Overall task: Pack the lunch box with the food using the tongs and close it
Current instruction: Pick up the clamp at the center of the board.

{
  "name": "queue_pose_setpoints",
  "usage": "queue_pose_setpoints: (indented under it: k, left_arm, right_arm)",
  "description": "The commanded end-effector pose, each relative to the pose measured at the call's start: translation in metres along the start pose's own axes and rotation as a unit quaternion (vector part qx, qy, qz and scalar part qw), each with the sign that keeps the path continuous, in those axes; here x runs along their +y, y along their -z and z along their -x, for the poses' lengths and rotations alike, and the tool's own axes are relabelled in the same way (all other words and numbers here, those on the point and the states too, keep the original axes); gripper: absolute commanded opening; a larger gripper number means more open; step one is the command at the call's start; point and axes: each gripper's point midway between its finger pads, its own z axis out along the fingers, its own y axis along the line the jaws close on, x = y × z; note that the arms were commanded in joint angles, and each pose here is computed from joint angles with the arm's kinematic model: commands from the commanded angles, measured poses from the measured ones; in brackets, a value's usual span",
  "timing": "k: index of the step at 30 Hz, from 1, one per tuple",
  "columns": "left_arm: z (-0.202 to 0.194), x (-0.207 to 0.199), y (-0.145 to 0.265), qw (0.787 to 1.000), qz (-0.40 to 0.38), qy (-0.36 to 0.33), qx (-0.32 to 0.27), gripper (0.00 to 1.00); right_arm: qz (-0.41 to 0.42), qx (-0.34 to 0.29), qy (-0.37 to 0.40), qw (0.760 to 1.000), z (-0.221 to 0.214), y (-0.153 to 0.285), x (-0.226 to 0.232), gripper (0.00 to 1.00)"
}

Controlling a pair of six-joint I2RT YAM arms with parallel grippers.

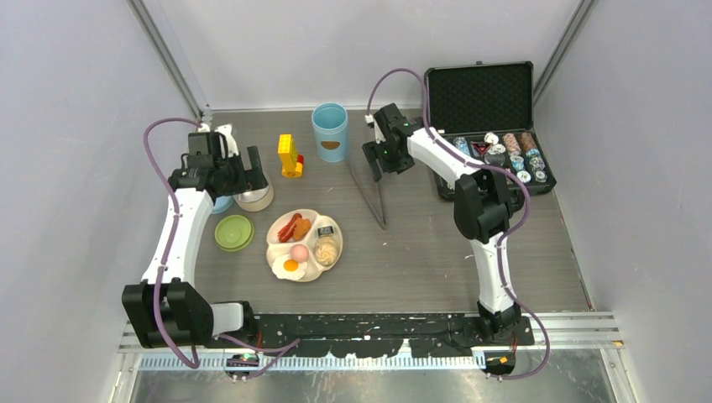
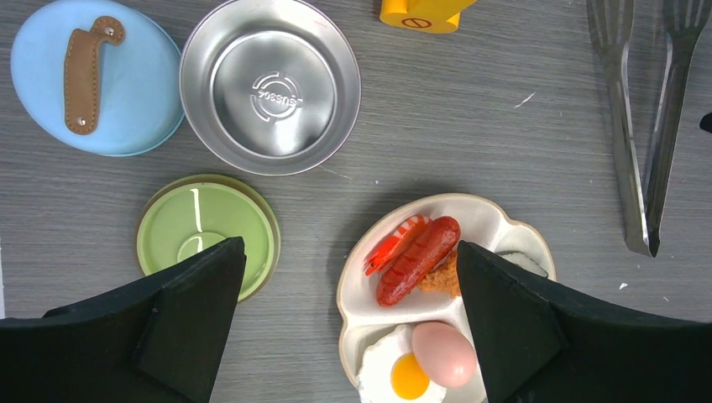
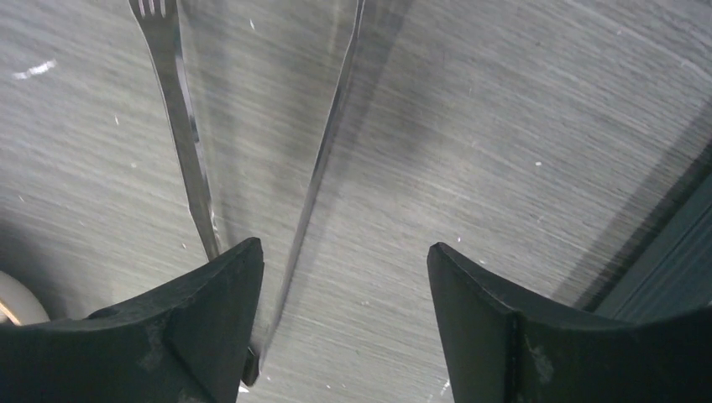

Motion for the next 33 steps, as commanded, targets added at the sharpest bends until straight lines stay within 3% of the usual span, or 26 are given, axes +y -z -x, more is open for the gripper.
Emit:
queue_pose_setpoints:
  k: [1, 15, 22, 30, 33]
  left_arm:
    - [0.021, 0.000, 0.006, 1.000, 0.005, -0.005, -0.028, 1.00]
    - [0.023, 0.005, 0.007, 0.999, 0.020, 0.003, -0.034, 1.00]
    - [0.021, 0.003, 0.006, 1.000, 0.020, 0.012, -0.014, 1.00]
    - [0.025, -0.002, 0.012, 1.000, 0.010, 0.011, -0.004, 1.00]
    - [0.033, -0.011, 0.021, 1.000, -0.012, -0.004, -0.007, 1.00]
  right_arm:
    - [0.022, -0.029, -0.033, 0.999, 0.027, 0.004, 0.013, 0.72]
    - [0.006, -0.002, -0.058, 0.998, 0.025, -0.042, 0.011, 0.50]
    - [0.006, 0.012, -0.076, 0.997, 0.017, -0.055, 0.012, 0.31]
    - [0.015, 0.011, -0.091, 0.996, 0.013, -0.029, 0.011, 0.01]
    - [0.036, -0.003, -0.104, 0.994, 0.018, -0.005, 0.009, 0.00]
